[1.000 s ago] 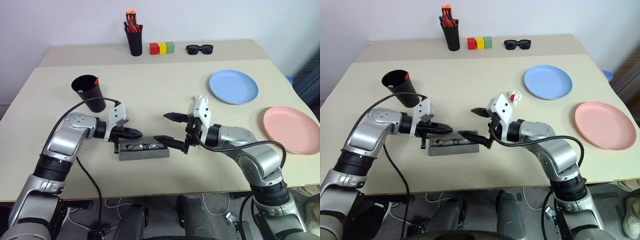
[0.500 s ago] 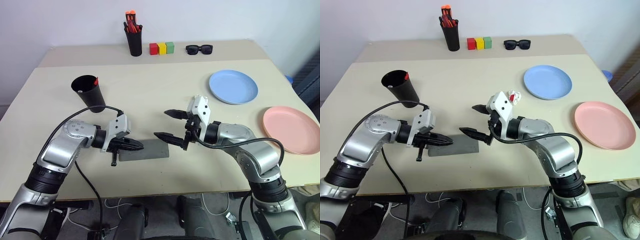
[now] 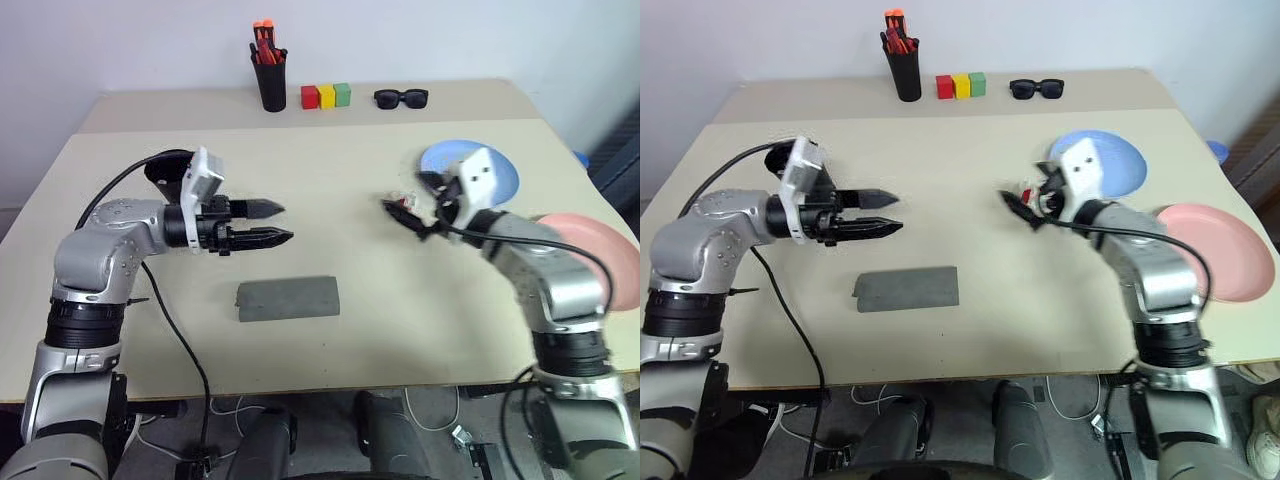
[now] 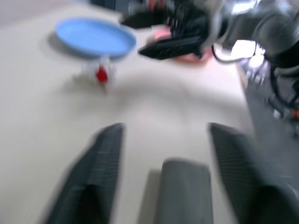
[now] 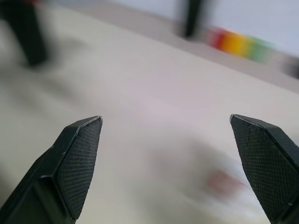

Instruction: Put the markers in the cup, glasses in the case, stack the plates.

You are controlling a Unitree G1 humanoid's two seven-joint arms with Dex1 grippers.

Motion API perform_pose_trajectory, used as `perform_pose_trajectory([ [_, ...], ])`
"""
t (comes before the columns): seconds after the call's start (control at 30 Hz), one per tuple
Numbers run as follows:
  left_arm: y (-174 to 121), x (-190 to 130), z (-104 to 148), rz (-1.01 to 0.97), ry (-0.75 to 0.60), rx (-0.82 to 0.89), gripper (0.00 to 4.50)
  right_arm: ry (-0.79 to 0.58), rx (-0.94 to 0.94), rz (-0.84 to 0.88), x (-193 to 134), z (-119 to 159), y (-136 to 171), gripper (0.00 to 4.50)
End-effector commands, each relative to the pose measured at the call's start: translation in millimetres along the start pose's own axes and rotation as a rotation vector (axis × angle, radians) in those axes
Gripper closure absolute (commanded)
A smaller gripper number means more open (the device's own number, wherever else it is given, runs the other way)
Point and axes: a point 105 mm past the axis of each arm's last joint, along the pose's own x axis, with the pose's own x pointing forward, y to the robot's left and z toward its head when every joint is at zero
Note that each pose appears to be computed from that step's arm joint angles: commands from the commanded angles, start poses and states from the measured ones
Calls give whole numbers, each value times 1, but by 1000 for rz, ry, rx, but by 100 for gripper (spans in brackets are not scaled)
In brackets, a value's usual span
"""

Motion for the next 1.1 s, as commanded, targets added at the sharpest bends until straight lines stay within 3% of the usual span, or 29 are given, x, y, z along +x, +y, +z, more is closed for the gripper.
perform_pose_trajectory([
  [0.03, -6, -1, 19, -45, -80, 21, 1, 84, -61, -195, -24, -12, -43, 0],
  [0.13, -5, 2, 19, -36, -94, 65, 1, 190, -48, -366, -46, -28, -74, 0],
  [0.53, -7, 8, 14, -70, -47, 174, 1, 544, 31, -560, -102, -105, -94, 0],
  [0.63, -8, 8, 14, -70, -45, 173, 0, 564, 119, -574, -107, -115, -95, 83],
  [0.87, -7, 3, 10, -49, -30, 187, 0, 564, 135, -606, -106, -116, -102, 447],
  [0.97, -3, 0, 9, -19, -32, 194, 0, 491, 72, -693, -105, -94, -121, 447],
  [1.1, 4, -2, 9, 29, -44, 209, 0, 278, 24, -754, -89, -50, -143, 447],
])
